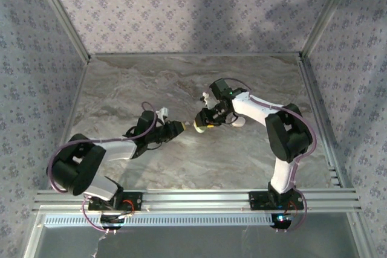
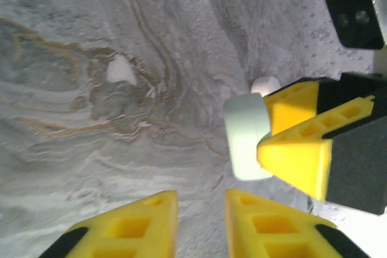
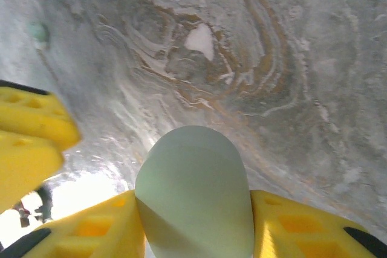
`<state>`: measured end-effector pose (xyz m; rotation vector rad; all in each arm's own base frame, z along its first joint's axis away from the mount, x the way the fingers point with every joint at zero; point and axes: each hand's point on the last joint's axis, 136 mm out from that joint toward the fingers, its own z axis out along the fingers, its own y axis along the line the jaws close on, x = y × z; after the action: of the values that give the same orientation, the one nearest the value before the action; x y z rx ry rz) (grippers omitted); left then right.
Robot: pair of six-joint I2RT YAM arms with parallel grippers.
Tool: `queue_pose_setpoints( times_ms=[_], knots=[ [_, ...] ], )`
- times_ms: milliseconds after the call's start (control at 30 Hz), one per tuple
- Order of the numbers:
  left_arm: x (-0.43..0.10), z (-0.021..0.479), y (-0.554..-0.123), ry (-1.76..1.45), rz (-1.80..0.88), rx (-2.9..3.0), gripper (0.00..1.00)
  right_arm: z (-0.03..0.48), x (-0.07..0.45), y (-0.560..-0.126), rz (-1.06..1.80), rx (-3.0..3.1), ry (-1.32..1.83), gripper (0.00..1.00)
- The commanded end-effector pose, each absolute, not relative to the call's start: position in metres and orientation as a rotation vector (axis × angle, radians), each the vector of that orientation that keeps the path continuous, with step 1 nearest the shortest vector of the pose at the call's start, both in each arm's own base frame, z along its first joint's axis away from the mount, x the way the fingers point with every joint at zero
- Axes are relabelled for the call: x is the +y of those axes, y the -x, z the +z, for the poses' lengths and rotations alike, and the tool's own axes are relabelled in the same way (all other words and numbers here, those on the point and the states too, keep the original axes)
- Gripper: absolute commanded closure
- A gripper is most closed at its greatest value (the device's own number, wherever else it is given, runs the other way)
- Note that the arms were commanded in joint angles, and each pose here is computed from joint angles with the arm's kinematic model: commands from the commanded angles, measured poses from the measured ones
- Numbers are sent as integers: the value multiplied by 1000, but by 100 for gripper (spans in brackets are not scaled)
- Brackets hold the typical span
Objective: Insert the wireless bluetooth earbuds into the charging case
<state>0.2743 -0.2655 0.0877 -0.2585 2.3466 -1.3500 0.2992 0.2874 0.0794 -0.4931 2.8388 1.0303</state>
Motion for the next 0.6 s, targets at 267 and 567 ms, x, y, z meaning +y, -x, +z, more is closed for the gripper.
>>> queue_pose_setpoints(
  times_ms=[267,567],
  knots=[
    [-293,106,-285,203,-1514,2241,63,108,301,-299,1338,2749,387,58],
    [-298,105,-284,176,-1535,2240,63,106,301,-295,1419,2756,333,58]
  ],
)
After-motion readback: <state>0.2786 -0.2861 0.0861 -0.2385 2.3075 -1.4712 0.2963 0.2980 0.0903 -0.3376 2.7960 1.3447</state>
